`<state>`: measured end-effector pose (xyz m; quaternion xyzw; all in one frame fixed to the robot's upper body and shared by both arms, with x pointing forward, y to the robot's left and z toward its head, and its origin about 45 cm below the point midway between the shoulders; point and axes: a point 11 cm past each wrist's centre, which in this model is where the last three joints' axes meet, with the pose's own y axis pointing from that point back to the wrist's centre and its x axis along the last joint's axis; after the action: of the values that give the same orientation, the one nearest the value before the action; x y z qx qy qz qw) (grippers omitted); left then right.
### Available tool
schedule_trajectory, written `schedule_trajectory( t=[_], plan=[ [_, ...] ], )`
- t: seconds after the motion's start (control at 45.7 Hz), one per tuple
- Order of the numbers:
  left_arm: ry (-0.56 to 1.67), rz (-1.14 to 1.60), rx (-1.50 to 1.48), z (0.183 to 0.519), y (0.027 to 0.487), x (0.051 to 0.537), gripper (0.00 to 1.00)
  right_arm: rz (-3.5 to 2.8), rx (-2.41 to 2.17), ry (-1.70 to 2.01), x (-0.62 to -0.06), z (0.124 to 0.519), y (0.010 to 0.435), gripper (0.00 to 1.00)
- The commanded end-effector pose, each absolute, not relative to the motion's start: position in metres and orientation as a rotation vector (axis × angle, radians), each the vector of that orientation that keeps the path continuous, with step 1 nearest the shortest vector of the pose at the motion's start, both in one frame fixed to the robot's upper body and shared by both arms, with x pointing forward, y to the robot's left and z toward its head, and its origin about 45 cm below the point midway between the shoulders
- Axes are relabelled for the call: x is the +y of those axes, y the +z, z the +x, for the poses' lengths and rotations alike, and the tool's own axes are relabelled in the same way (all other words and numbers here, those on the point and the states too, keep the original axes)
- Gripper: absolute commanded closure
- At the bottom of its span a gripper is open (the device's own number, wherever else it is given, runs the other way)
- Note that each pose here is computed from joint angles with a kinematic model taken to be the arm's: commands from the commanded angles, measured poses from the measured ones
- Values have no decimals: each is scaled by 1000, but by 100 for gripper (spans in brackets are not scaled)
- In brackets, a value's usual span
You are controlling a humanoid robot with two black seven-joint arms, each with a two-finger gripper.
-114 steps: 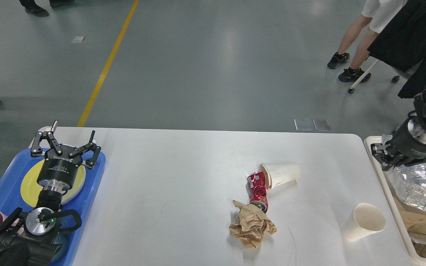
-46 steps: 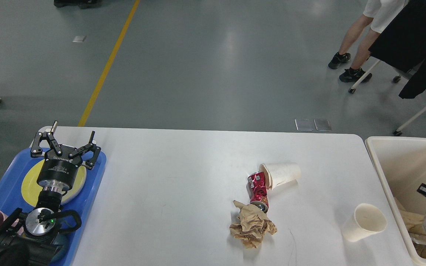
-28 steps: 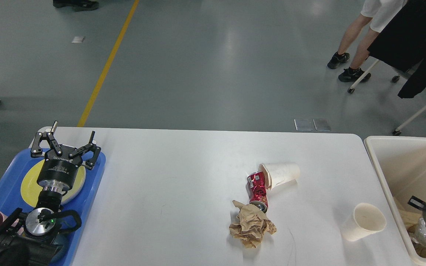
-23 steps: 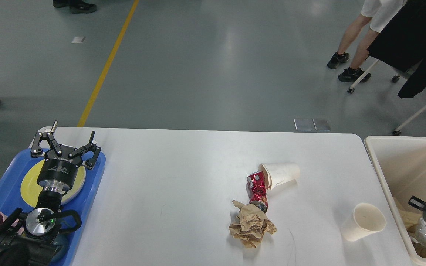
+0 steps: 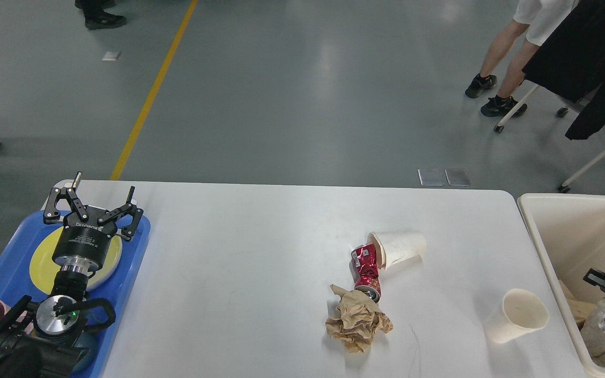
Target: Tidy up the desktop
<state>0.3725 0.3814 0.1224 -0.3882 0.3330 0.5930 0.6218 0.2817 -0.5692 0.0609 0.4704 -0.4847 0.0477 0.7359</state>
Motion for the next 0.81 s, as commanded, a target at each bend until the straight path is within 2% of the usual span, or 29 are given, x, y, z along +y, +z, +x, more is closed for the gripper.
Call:
schedule_trajectory(
  t=[0.0,0.153,0.35,0.525,0.679,0.788],
  plan=[
    [1361,-893,765,373,123,381,3,1036,-1066,104,-571,286,65,0],
    [1362,-892,764,373,123,382,3,1045,-1046,67,-584,301,97,0],
    [1361,-893,765,373,123,381,3,1044,-826,71,-564,327,148,0],
    [1363,-892,766,372,122,381,3,1069,-626,75,-519,353,209,0],
    [1360,-893,764,373,123,381,3,1091,-393,127,-451,389,274,0],
    [1360,-893,764,373,123,381,3,1130,-281,109,-412,394,317,0]
  ],
)
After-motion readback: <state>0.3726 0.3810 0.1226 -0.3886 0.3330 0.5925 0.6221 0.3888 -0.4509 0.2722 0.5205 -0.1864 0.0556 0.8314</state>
